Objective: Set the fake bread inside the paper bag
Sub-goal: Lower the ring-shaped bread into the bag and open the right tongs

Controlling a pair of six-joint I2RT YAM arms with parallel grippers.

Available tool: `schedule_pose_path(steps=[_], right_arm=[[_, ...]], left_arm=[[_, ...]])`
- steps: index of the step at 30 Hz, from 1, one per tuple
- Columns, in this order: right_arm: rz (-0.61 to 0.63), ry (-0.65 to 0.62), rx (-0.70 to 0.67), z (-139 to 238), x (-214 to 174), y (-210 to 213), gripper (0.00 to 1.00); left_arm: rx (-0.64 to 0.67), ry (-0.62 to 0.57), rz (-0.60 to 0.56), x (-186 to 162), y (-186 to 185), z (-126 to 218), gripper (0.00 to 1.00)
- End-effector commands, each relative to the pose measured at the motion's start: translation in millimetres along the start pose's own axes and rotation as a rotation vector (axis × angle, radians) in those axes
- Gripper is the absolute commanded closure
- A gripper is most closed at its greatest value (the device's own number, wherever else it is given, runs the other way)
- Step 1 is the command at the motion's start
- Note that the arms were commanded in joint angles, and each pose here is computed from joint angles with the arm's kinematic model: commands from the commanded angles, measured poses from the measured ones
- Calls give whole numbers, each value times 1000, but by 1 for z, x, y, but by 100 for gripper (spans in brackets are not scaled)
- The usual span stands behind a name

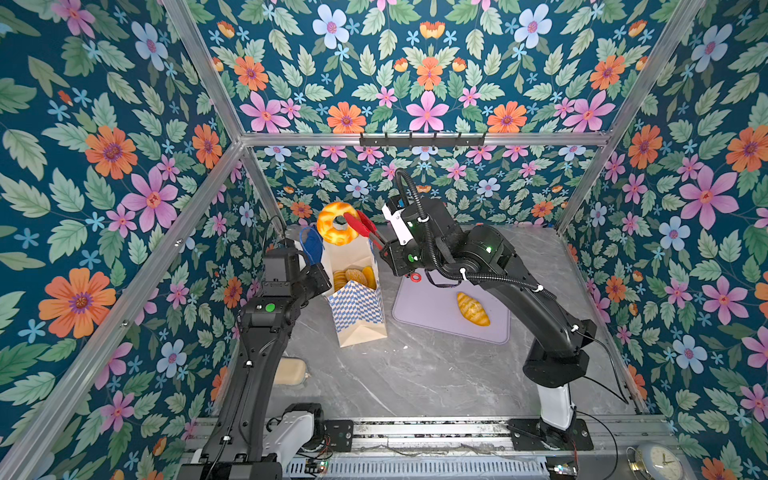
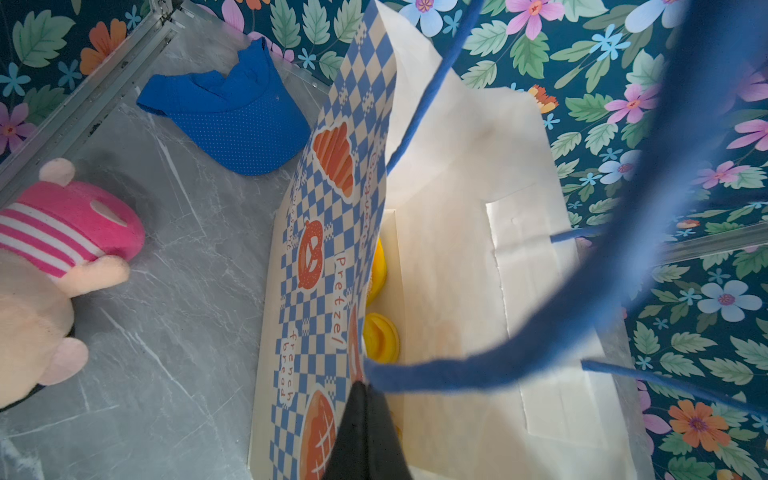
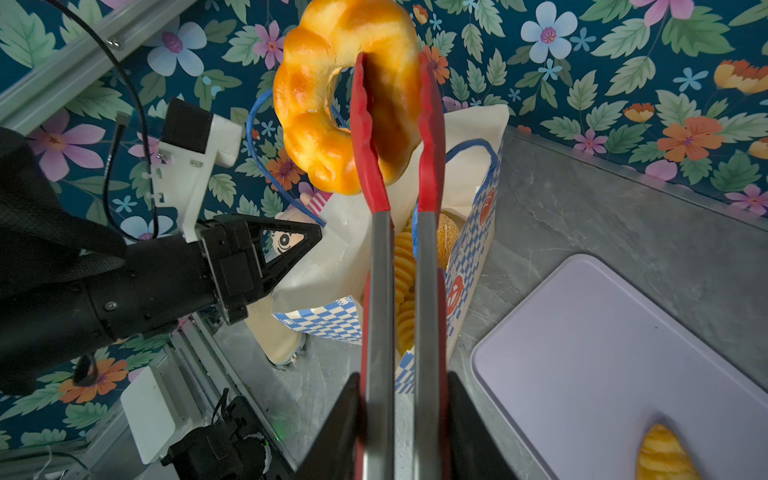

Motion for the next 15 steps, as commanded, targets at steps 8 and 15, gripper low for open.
schedule_pose_path(steps=[8,15], right_arm=[[48,41,-88,-13,-9,-10,69],[80,84,-146,-19,-18,-17,68]], left_arm=[[4,9,-3,-2,1,0,98],[4,9,-3,-2,1,0,98]])
Point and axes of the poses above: each gripper's point midway between its finger pads, its own z axis back along the fingers, its own y axis along the line the jaws close on, x = y × z, the point moved 6 cm from there along z, back along the fingers
